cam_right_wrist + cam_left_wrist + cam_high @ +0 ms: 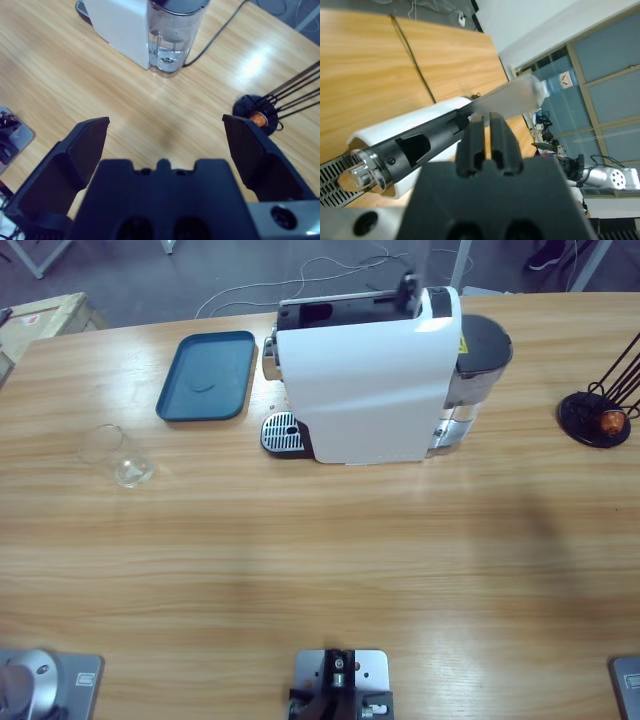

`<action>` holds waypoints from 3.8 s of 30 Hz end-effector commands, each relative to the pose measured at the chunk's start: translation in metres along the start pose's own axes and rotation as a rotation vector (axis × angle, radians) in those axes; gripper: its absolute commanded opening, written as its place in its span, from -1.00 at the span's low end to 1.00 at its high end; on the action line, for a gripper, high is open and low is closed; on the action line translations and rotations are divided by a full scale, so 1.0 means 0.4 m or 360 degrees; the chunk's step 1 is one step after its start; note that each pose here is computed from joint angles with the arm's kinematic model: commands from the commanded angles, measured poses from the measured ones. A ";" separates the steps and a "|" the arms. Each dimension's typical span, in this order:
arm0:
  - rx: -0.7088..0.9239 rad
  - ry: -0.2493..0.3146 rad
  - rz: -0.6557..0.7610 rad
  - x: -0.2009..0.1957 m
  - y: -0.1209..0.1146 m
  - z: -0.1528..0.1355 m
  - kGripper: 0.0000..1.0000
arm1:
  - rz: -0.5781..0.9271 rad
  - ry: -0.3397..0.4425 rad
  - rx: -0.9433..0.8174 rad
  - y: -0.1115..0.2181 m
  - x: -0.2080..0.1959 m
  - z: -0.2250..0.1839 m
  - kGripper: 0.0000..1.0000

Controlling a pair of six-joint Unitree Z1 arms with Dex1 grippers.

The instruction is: Pour coffee

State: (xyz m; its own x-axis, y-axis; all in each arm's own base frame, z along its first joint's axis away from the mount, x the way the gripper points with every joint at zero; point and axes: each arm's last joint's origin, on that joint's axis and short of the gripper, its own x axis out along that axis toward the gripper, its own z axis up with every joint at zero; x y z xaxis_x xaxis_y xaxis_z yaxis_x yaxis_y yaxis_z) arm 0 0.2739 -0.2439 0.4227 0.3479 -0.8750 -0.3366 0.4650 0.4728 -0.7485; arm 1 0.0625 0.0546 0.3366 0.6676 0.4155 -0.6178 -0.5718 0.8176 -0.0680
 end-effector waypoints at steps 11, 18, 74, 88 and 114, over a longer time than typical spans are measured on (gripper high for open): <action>0.1490 0.0229 0.0573 -0.225 0.085 -0.358 0.98 | -0.0804 0.0406 0.0720 -0.068 0.267 0.030 0.88; 0.1441 0.0303 0.0684 -0.300 0.170 -0.466 0.98 | -0.1003 0.0315 0.1050 -0.125 0.360 -0.048 0.98; 0.1369 0.0230 0.0695 -0.273 0.138 -0.420 0.98 | -0.1041 0.0164 0.1165 -0.237 0.505 -0.231 -0.41; 0.1365 0.0239 0.0698 -0.275 0.142 -0.425 0.98 | -0.1025 0.0113 0.1114 -0.235 0.478 -0.212 -1.00; 0.1341 0.0315 0.0698 -0.245 0.162 -0.434 0.98 | -0.0980 -0.0154 0.1004 -0.238 0.323 -0.023 -1.00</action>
State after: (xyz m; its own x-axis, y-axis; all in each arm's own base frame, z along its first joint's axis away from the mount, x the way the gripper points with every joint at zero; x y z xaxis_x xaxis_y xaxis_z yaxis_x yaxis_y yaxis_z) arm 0 0.1266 -0.1403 0.3225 0.5507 -0.5858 -0.5946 0.7774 0.6193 0.1098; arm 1 0.2076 0.0266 0.2196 0.7705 -0.1729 -0.6136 0.2705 0.9602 0.0691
